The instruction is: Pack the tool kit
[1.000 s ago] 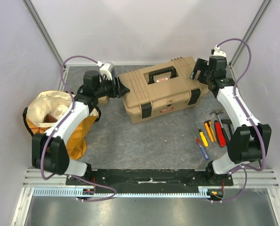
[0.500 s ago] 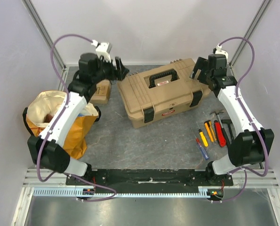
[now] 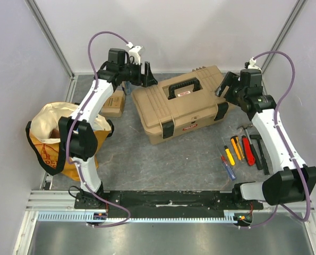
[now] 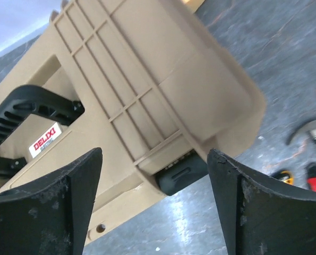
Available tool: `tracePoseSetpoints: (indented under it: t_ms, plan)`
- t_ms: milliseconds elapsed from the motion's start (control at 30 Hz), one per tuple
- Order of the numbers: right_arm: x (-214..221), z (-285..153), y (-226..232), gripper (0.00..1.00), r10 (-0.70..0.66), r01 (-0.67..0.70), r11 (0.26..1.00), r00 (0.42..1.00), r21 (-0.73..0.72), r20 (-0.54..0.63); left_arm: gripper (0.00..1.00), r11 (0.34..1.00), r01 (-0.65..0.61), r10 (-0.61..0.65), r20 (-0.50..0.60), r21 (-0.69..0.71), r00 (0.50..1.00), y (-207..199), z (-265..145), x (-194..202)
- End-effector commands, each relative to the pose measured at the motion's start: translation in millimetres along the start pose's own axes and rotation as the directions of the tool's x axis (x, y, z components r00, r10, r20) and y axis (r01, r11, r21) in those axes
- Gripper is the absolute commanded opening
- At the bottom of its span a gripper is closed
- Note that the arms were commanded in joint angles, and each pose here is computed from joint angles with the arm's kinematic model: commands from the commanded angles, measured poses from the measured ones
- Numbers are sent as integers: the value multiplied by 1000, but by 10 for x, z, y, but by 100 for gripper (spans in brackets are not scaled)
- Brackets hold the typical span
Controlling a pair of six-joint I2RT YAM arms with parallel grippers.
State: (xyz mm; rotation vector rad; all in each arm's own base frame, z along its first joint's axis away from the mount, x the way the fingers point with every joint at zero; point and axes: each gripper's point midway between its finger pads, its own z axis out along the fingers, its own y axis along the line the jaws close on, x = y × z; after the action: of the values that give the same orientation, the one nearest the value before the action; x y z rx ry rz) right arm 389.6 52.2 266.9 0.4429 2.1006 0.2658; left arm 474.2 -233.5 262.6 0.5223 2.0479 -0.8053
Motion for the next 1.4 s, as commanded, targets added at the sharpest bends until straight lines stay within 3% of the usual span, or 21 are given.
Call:
tracePoseSetpoints:
  t_ms: [0, 100, 167, 333, 433, 767, 1000, 1367]
  plan:
    - [274, 104, 168, 83, 79, -89, 993, 990, -80, -118, 82, 988, 42, -40, -13, 147, 999, -269, -16, -6]
    - [394, 219, 158, 77, 109, -121, 990, 980, -66, -164, 82, 984, 65, -61, -26, 165, 998, -288, -4, 96]
    - [470, 294, 169, 67, 114, -129, 989, 975, -71, -193, 81, 984, 74, -69, -37, 162, 997, -284, -14, 183]
    - [595, 501, 329, 49, 113, -152, 977, 963, -152, -243, 80, 994, 88, -84, -70, 70, 994, -163, -93, 468]
    - [651, 609, 456, 44, 90, -144, 971, 961, -194, -262, 80, 996, 85, -83, -83, 16, 993, -108, -178, 633]
    - [995, 877, 1122, 43, -13, -91, 935, 957, -342, -290, 77, 991, 104, -113, -102, -89, 988, -142, -585, 1150]
    - [1376, 1046, 1691, 44, -125, -18, 893, 950, -451, -286, 77, 947, 148, -152, 7, -287, 988, 82, -828, 1218]
    - [993, 1428, 1942, 52, -132, 20, 887, 969, -461, -211, 82, 974, 118, -97, 114, -195, 989, -97, -802, 685]
